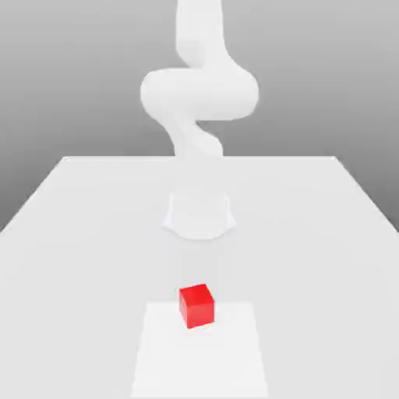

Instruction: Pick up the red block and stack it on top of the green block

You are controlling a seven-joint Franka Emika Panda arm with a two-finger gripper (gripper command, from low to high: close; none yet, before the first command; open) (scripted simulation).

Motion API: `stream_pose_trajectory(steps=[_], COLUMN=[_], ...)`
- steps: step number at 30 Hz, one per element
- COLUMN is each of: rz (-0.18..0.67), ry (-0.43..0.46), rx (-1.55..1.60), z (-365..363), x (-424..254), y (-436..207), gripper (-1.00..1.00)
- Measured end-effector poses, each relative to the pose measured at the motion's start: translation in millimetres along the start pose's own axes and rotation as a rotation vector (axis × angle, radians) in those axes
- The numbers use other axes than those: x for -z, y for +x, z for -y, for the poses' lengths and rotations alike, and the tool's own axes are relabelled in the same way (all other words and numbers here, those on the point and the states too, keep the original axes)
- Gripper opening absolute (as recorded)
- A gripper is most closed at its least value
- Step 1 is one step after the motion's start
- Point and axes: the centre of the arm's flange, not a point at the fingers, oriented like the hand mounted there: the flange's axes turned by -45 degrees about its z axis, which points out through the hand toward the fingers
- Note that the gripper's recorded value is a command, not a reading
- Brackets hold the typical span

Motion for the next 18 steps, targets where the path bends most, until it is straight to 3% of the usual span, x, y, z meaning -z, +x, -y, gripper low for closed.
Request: stream_pose_trajectory(steps=[9,18], rz=[0.333,0.688], ry=[0.046,0.11], rx=[0.131,0.291], z=[-4.0,0.0], x=[-198.1,-320.3], y=[-114.7,-316.3], gripper=[0.0,0.0])
